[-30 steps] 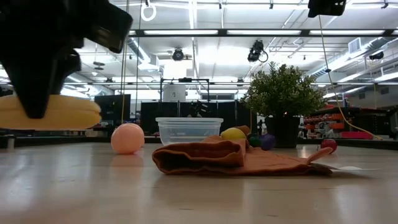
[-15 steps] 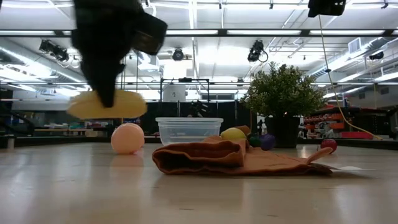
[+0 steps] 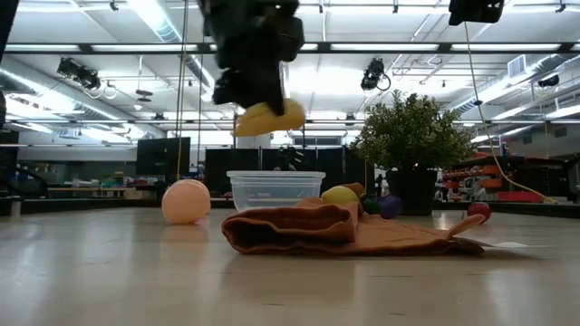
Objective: Pick and placing Produce into tupperware
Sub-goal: Put the yellow banana into the transparent bin
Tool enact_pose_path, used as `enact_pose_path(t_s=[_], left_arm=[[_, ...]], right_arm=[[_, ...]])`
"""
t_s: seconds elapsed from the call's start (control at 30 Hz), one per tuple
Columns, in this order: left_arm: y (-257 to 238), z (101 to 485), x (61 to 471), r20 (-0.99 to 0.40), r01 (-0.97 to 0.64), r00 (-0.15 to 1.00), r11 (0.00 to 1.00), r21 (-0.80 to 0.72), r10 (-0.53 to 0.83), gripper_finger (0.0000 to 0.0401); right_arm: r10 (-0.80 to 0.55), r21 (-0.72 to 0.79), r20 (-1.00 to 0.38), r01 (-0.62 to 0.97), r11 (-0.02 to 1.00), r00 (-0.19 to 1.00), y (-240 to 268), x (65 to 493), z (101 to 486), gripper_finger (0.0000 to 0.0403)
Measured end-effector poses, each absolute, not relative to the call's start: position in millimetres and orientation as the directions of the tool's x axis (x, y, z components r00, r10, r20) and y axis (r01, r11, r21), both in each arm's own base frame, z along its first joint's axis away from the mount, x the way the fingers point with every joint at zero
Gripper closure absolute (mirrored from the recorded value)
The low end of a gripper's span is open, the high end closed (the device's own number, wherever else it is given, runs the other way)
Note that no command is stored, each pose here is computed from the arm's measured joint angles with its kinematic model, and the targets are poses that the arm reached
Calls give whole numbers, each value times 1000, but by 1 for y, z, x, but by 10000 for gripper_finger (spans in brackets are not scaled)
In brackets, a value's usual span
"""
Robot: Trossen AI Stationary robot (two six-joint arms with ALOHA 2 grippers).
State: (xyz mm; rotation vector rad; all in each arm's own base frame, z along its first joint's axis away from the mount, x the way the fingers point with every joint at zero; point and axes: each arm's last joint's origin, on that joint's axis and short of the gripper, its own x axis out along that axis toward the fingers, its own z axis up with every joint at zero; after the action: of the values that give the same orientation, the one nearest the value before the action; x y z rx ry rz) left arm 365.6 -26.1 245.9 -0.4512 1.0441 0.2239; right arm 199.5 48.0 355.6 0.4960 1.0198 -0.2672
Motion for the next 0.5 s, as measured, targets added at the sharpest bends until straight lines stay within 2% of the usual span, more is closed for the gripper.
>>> enact_pose_path(t_s=[0.2,0.5], left_arm=[[16,266,375,-825,-428,564,864,-266,26,230],[72,296,377,-763,-477,641,821,-315,79,240]], right_arm=[[26,279,-863,434,856,504,52,198,356,308],[-1,258,-855,428,866,518,64,195,356,308]])
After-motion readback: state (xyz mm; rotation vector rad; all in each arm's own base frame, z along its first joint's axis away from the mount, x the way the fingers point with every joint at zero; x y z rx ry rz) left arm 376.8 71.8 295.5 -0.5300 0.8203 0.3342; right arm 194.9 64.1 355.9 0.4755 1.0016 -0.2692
